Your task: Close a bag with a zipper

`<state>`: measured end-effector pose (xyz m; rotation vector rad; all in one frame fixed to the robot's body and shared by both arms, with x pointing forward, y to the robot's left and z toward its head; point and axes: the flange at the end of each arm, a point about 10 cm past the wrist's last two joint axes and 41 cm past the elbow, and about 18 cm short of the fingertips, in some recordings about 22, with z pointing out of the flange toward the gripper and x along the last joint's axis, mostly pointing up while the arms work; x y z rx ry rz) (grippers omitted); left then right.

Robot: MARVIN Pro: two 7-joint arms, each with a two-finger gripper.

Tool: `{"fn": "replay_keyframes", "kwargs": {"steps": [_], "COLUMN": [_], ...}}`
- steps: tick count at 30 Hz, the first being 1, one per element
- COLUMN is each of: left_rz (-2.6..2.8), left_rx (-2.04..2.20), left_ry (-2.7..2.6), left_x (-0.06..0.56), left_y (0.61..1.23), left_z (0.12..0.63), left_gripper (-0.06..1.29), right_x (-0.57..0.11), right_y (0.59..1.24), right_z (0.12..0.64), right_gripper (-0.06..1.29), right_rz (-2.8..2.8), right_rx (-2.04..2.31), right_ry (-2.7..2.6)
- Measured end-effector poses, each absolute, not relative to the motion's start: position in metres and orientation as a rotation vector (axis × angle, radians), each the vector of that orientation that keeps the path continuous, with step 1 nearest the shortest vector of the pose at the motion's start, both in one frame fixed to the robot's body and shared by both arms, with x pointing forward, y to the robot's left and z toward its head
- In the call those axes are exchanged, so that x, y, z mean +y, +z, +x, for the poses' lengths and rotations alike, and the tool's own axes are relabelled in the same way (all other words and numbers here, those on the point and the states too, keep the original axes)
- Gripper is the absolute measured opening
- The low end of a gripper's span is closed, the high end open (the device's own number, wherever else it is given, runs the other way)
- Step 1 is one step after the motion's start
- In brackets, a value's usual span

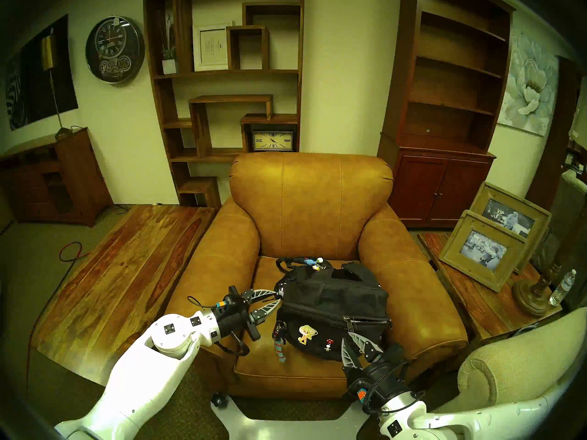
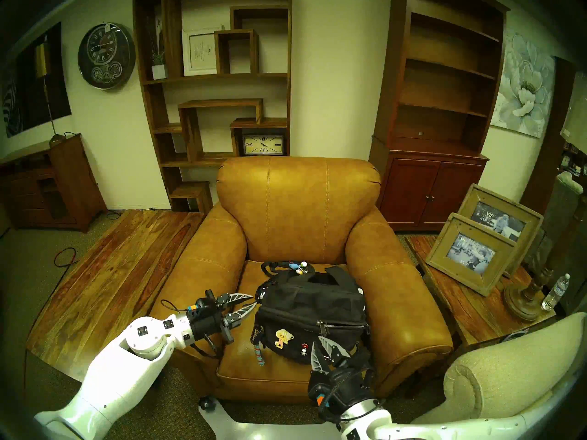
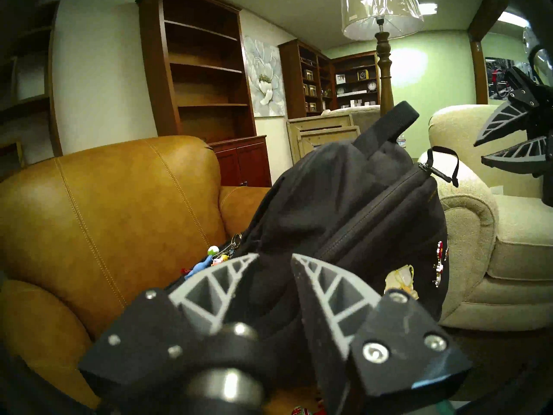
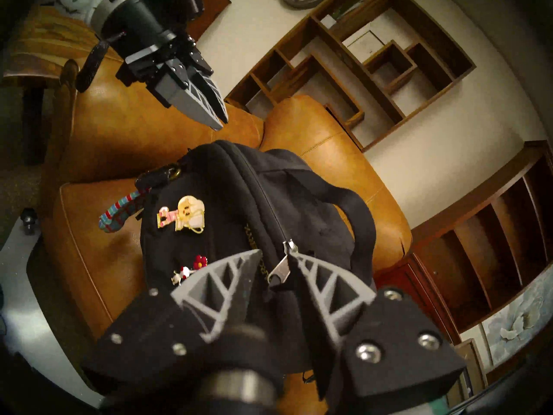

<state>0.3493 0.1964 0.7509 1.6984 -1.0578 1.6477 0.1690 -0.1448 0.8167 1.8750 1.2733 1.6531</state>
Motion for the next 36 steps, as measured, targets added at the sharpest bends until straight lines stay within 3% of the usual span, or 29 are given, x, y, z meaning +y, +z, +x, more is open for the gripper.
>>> {"fn": "replay_keyframes", "kwargs": {"steps": [16,21,24,28,36], "left_rz": [1.672,1.673,1.678,1.685,1.696], "left_rx": [-1.053,-1.050,-1.046,-1.039,-1.031], "left_ry": [1.650,1.651,1.650,1.648,1.648], "left_x": [0.190,0.190,0.190,0.189,0.189], "left_y": [0.755,0.756,0.756,0.756,0.755], "left_z": [0.349,0.349,0.350,0.350,0.351], "left_gripper": [0.43,0.43,0.43,0.43,0.41], "right_x": [-0.148,-0.152,-0.153,-0.153,-0.153], "right_y": [0.818,0.819,0.819,0.820,0.814], "right_z": [0.177,0.177,0.178,0.178,0.183], "right_gripper": [0.42,0.61,0.64,0.78,0.83], "right_rz": [1.992,2.088,2.150,2.221,2.288], "right_rx": [1.128,1.014,0.943,0.859,0.769], "right_ry": [1.687,1.710,1.731,1.762,1.773]}}
